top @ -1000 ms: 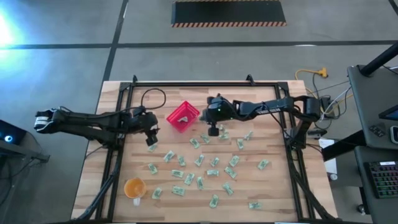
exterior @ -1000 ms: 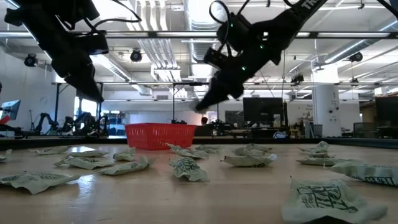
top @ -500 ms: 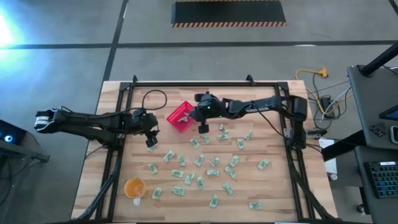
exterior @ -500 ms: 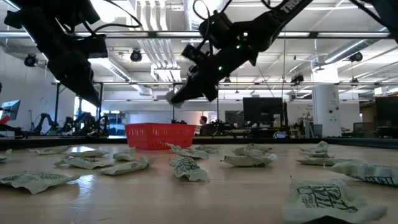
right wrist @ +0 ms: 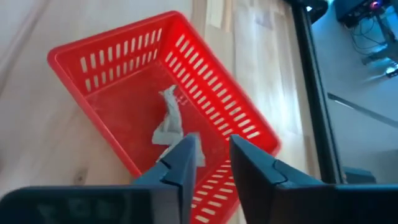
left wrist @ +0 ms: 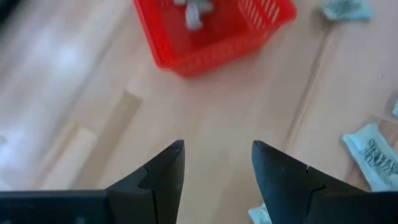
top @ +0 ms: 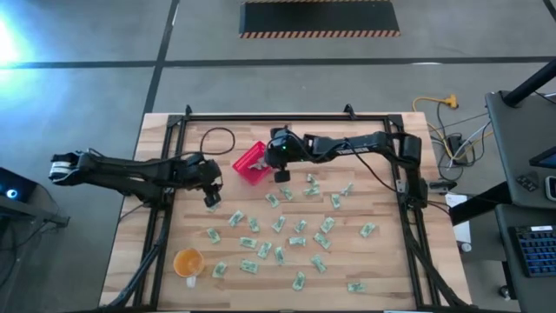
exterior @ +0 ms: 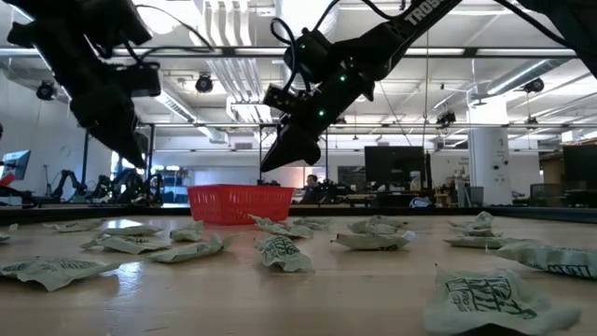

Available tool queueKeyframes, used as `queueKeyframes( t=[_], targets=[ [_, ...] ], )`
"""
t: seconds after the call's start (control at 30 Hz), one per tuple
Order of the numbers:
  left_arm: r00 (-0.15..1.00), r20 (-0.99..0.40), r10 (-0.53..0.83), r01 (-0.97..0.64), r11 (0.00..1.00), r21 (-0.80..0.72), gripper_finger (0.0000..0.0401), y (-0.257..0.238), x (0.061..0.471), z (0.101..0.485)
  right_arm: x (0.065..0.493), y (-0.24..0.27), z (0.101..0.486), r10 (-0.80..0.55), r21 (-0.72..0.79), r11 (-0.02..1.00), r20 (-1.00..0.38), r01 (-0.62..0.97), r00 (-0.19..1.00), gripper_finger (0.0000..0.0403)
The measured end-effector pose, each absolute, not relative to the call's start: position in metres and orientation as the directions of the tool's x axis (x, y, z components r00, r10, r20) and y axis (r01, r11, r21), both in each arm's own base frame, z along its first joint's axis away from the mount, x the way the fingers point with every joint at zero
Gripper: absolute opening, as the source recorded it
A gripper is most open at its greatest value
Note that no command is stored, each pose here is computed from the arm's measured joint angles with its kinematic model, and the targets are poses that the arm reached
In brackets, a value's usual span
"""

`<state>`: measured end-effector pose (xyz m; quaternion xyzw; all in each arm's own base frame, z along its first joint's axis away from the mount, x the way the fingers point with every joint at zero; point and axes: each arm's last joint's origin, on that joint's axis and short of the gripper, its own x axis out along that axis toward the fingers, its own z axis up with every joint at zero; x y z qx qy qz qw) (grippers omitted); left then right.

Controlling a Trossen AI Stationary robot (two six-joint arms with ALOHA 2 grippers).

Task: Pick and place Stevia / Truvia into bins
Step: Put the white stevia packet into the red bin

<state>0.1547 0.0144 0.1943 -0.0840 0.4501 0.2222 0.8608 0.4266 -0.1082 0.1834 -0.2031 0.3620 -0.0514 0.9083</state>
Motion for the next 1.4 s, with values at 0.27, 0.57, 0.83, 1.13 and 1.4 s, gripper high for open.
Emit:
queueKeyframes(
  t=[0.27, 0.57, 0.83, 1.13, 1.4],
  targets=[
    [0.384, -0.9, 0.205, -0.509, 0.861, -0.021, 0.0171, 0.012, 0.158, 0.169, 0.413, -0.093, 0.205, -0.208, -0.403, 0.906, -0.688, -0.128, 0.696, 0.0129],
    [0.285, -0.951, 0.12, -0.603, 0.794, -0.081, 0.0171, 0.01, 0.17, 0.155, 0.39, -0.068, 0.224, -0.148, -0.331, 0.923, -0.779, -0.199, 0.609, 0.0128],
    [0.185, -0.979, 0.081, -0.652, 0.756, -0.06, 0.0171, 0.009, 0.179, 0.143, 0.369, -0.052, 0.223, -0.12, -0.299, 0.926, -0.813, -0.231, 0.57, 0.0117],
    [0.193, -0.981, 0.033, -0.648, 0.755, -0.102, 0.0171, 0.007, 0.187, 0.147, 0.351, -0.049, 0.22, -0.121, -0.288, 0.931, -0.822, -0.223, 0.557, 0.0105],
    [0.189, -0.982, -0.001, -0.657, 0.743, -0.127, 0.0171, 0.001, 0.186, 0.147, 0.334, -0.046, 0.209, -0.072, -0.225, 0.946, -0.848, -0.233, 0.525, 0.01]
  ],
)
